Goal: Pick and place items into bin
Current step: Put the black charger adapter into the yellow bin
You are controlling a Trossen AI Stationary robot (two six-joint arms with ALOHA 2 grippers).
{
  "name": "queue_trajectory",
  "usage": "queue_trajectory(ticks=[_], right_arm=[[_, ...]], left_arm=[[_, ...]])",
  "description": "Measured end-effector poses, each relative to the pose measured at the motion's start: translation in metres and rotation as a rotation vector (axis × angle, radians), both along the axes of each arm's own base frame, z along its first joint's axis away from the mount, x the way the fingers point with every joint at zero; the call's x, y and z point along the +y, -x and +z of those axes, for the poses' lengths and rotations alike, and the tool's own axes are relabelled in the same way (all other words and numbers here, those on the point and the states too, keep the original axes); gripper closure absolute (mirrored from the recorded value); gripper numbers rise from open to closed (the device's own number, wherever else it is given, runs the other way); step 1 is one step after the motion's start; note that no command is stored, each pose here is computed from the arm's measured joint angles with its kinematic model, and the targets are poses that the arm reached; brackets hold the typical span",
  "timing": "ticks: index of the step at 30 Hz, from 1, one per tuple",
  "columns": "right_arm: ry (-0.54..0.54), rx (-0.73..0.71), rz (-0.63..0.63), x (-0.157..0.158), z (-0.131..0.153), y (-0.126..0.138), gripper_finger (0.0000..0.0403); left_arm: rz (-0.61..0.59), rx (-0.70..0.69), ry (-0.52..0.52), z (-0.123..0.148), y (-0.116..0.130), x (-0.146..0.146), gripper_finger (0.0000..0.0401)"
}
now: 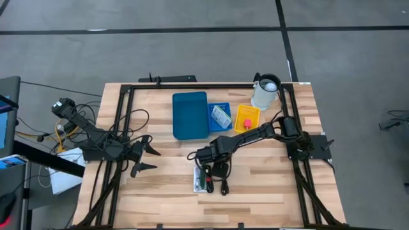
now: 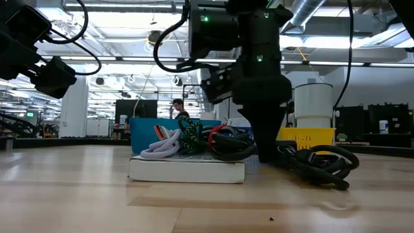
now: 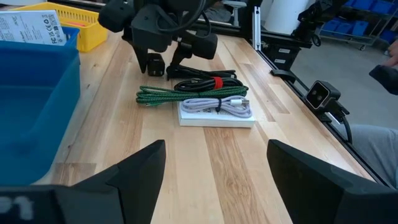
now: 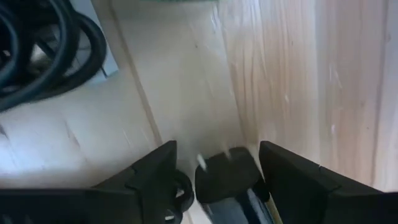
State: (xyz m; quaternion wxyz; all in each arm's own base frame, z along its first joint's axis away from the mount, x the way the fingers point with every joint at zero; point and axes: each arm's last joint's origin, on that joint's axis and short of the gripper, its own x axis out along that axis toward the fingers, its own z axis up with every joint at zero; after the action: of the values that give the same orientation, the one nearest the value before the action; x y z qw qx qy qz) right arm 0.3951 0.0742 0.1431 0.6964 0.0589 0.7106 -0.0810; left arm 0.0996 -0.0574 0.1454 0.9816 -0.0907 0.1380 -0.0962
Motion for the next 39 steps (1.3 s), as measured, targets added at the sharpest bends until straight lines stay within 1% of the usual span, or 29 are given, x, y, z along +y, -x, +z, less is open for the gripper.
queue_trajectory(ticks=[5,15,18,20,24,36,39], right_arm=[[-0.001,-0.019,0.001,0.0002,0.0001,-0.0019,0.0229],[0.000,-0.017,0.013,0.0001,0.0002,-0.0017,0.0355],[0.000,-0.015,0.023,0.0001,0.0002,-0.0015,0.0383],[0.003,-0.015,0.026,0.0000,0.0002,-0.0015,0.0392],[0.015,-0.017,0.028,-0.0003,0.0003,-0.0016,0.0389],[-0.002,-0.012,0.038,0.0003,0.0004,-0.0014,0.0322],[0.001,0.015,0.038,0.0011,0.0049,-0.0001,0.0307]], left_arm=[[0.000,0.000,0.000,0.0000,0.0000,0.0000,0.0131],[0.000,0.000,0.000,0.0000,0.0000,0.0000,0.0131],[0.000,0.000,0.000,0.0000,0.0000,0.0000,0.0131],[0.000,0.000,0.000,0.0000,0.0000,0.0000,0.0131],[0.000,0.000,0.000,0.0000,0.0000,0.0000,0.0131],[0.000,0.000,0.000,0.0000,0.0000,0.0000,0.0131],[0.000,0.000,0.000,0.0000,0.0000,0.0000,0.0131]])
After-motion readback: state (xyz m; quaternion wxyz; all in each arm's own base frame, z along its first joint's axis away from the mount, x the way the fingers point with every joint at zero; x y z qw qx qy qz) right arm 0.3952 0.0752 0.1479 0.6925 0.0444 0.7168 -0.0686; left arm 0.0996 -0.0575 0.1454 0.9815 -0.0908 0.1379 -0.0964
